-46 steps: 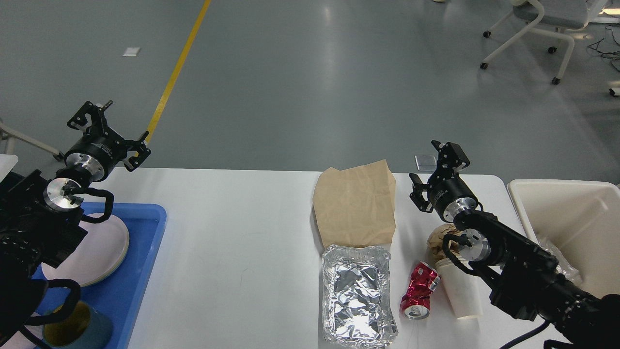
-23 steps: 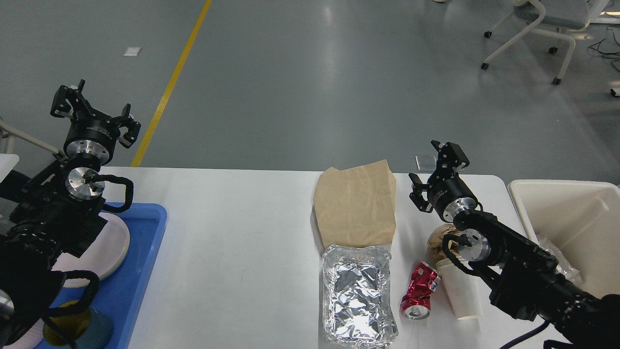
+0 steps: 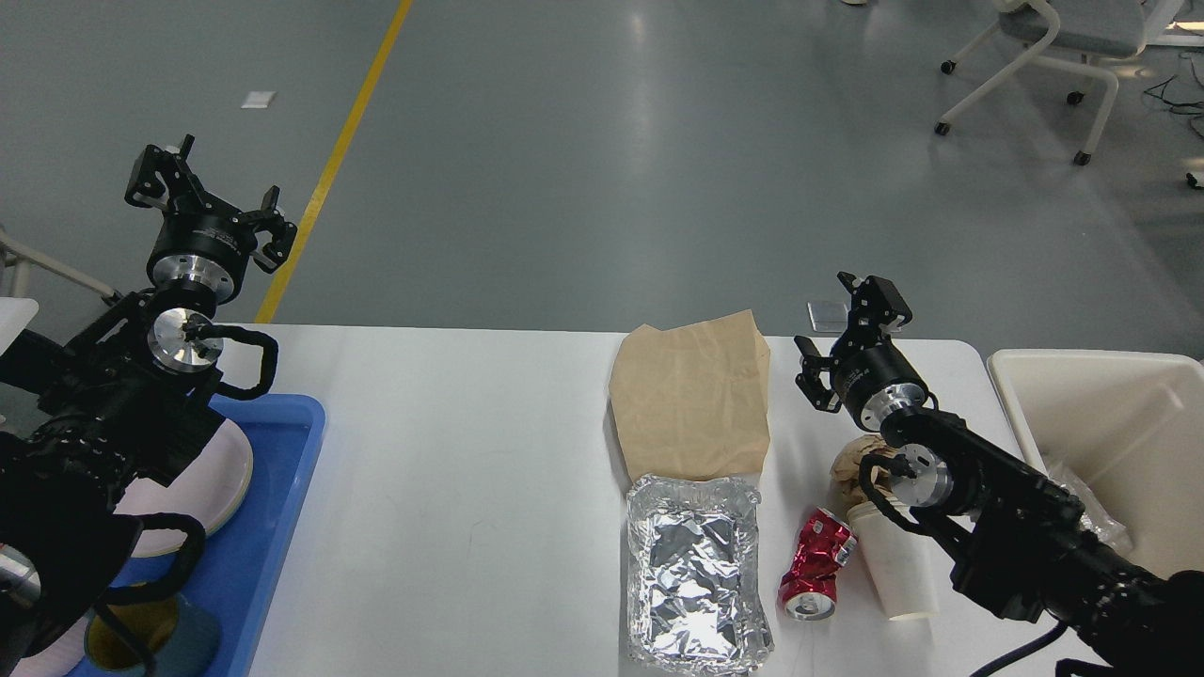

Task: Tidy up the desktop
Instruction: 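Open the left gripper and raise it away from the plates, then raise the right gripper up and away from the white bin, then reach the right gripper to the brown paper bag and grasp it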

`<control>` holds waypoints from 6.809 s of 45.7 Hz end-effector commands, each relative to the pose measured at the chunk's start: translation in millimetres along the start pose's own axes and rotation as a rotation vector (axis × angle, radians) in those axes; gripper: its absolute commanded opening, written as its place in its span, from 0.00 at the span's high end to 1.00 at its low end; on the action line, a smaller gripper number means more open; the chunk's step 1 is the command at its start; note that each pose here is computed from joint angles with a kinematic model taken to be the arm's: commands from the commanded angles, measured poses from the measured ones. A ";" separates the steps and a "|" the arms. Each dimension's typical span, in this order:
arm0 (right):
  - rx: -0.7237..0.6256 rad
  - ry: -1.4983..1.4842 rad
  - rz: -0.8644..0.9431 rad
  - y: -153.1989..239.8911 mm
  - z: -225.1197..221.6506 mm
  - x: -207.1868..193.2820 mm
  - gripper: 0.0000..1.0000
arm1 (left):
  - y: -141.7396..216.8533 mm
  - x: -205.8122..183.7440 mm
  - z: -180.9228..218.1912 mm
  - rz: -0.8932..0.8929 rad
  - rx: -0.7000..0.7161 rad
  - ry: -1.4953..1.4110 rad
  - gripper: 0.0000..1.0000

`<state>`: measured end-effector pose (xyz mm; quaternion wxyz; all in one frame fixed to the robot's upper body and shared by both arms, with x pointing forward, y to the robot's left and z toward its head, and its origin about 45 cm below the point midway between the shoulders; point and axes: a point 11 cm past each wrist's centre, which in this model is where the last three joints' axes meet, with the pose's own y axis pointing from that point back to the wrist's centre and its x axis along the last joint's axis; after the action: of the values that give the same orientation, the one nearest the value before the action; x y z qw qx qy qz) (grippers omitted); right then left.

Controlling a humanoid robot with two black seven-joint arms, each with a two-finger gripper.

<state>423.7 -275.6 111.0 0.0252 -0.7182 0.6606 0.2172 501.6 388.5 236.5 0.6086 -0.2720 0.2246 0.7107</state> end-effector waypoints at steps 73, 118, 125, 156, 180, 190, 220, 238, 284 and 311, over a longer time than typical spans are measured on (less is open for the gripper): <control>0.000 -0.001 -0.001 -0.1 0.2 -0.5 0.00 | 51.6 20.1 -97.7 -0.059 0.063 -0.010 0.04; -0.002 0.000 0.000 -0.1 0.4 -0.3 0.00 | 51.6 20.1 -97.7 -0.059 0.063 -0.010 0.04; 0.005 0.003 -0.003 -2.3 -5.6 -1.3 0.00 | 51.6 20.1 -97.7 -0.059 0.063 -0.010 0.04; 0.043 0.027 0.107 3.1 -32.2 47.1 0.00 | 51.6 20.1 -97.7 -0.059 0.063 -0.010 0.04; 0.082 0.024 0.054 -7.5 -48.2 25.9 0.00 | 51.6 20.1 -97.7 -0.059 0.063 -0.010 0.04; 0.095 0.037 0.050 -8.9 -57.7 26.9 0.00 | 52.0 20.7 -98.1 -0.057 0.064 -0.010 0.04; -0.224 1.054 -0.305 -20.7 -113.3 -2.3 0.00 | 52.0 20.7 -98.1 -0.057 0.064 -0.010 0.04; -0.734 1.856 -0.429 -8.1 -103.6 -10.3 0.00 | 52.0 20.7 -98.1 -0.057 0.064 -0.010 0.04; -0.836 1.701 -0.621 -5.1 -57.6 -44.8 0.00 | 51.5 20.1 -97.6 -0.058 0.063 -0.009 0.04; -0.794 1.587 -0.607 -11.5 -13.3 -39.4 0.00 | 52.0 20.7 -98.1 -0.057 0.064 -0.010 0.04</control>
<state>436.3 -238.0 139.6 -0.6213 -0.7576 0.1402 -0.1427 459.2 331.8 148.9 0.6383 -0.2554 0.2362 0.6867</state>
